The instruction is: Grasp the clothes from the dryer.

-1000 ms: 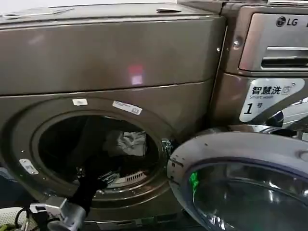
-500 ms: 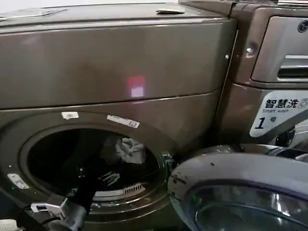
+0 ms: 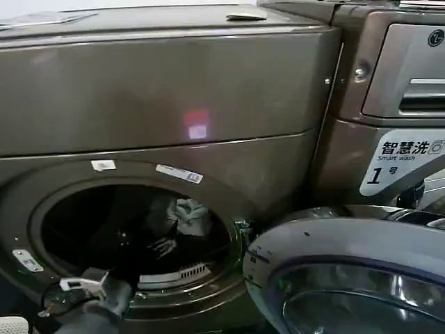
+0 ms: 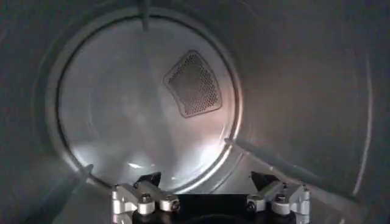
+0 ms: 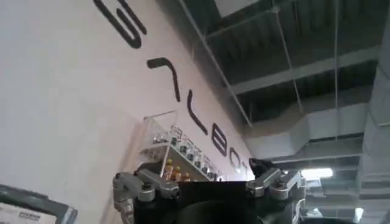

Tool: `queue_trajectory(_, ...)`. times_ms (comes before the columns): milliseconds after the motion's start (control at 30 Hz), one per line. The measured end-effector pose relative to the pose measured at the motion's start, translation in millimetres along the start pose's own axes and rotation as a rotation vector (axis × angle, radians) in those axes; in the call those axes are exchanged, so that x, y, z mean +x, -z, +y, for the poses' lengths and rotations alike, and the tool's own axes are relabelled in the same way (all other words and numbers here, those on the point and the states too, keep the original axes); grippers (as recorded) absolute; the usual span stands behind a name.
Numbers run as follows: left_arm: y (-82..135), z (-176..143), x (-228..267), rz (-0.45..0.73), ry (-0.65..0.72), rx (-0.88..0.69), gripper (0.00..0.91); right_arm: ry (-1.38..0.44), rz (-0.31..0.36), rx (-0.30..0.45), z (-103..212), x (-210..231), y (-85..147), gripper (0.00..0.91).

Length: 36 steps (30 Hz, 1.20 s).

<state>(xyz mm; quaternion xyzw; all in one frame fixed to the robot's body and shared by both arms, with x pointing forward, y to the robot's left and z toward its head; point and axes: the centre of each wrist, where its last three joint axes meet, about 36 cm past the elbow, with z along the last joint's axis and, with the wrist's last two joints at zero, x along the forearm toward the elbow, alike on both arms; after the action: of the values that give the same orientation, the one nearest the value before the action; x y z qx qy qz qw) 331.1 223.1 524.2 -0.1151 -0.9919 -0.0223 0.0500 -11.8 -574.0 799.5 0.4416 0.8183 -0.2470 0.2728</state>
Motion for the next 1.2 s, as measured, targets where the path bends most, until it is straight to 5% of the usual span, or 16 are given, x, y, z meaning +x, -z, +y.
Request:
queue_trajectory(467, -18, 16, -98, -0.049, 0.024, 0.0, 0.907, 0.009, -0.025, 0.039, -2, -3, 10, 0.907)
queue_trajectory(1200, -14, 44, -274, -0.023, 0.075, -0.013, 0.907, -0.004, -0.034, 0.065, -12, -4, 18, 0.907)
